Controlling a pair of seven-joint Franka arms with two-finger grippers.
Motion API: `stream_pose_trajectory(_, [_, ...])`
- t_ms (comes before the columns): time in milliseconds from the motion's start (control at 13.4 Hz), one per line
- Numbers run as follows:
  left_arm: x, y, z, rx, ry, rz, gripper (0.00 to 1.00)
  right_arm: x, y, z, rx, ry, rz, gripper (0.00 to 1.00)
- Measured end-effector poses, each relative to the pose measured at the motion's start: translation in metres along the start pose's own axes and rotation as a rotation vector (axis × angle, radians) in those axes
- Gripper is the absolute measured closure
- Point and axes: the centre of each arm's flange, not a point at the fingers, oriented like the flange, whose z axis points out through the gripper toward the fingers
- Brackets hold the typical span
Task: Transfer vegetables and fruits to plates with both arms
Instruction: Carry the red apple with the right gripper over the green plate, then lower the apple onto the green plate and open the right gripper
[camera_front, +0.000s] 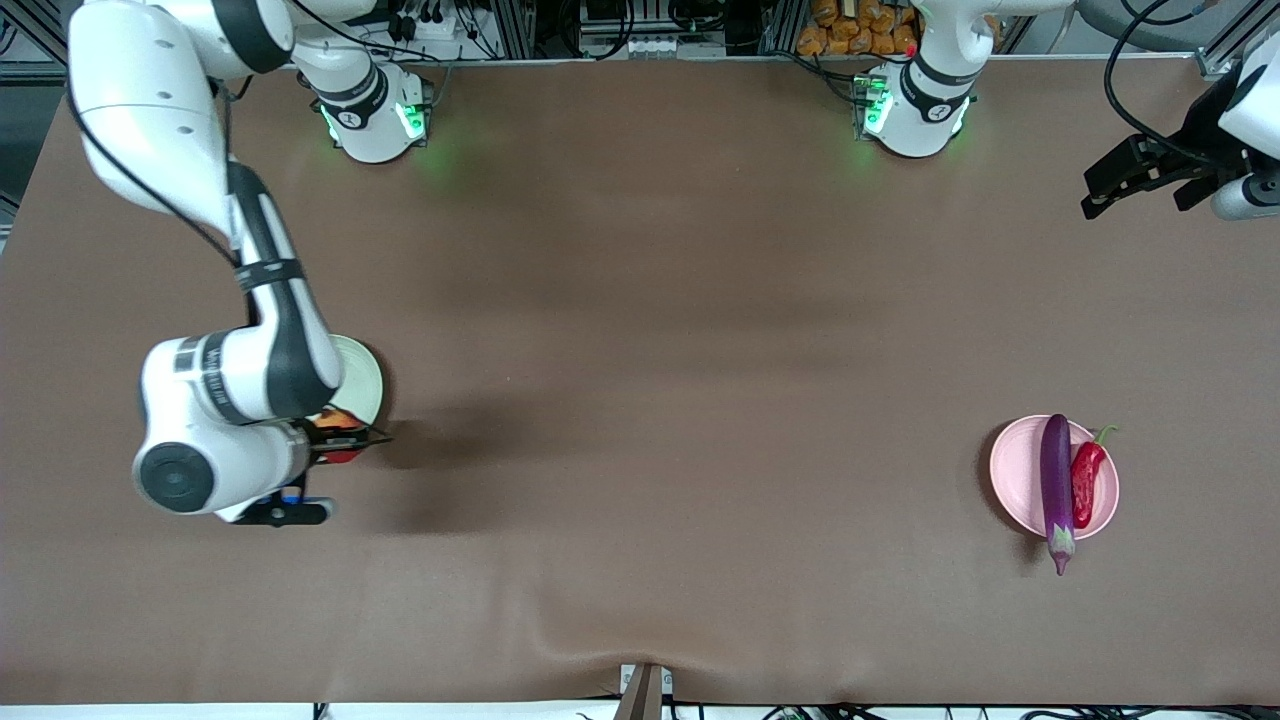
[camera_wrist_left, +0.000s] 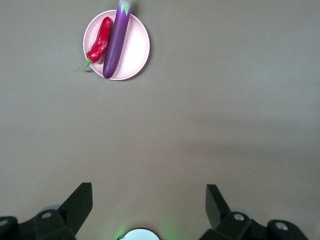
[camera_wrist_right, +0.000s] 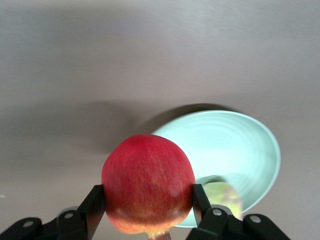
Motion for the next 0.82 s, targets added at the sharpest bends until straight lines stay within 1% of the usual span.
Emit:
stream_pose_trajectory(224, [0.000,0.000,0.000,0.000,0.000,0.000,0.00,0.000,0.015,0.017,0.004,-0.031,0.004,0.24])
stream_pose_trajectory(523, [0.000,0.000,0.000,0.000,0.001,0.001,0.00,-0.004,0.032,0.064,0.011,-0.106,-0.009,0.24])
stream_pose_trajectory(672, [0.000,0.001,0.000,0.000,0.001,0.002,0.00,-0.006,0.038,0.075,0.020,-0.124,-0.004,0.24])
stream_pose_trajectory(822, [0.000,0.001,-0.001,0.000,0.001,0.002,0.00,-0.006,0.035,0.074,0.052,-0.123,0.001,0.09])
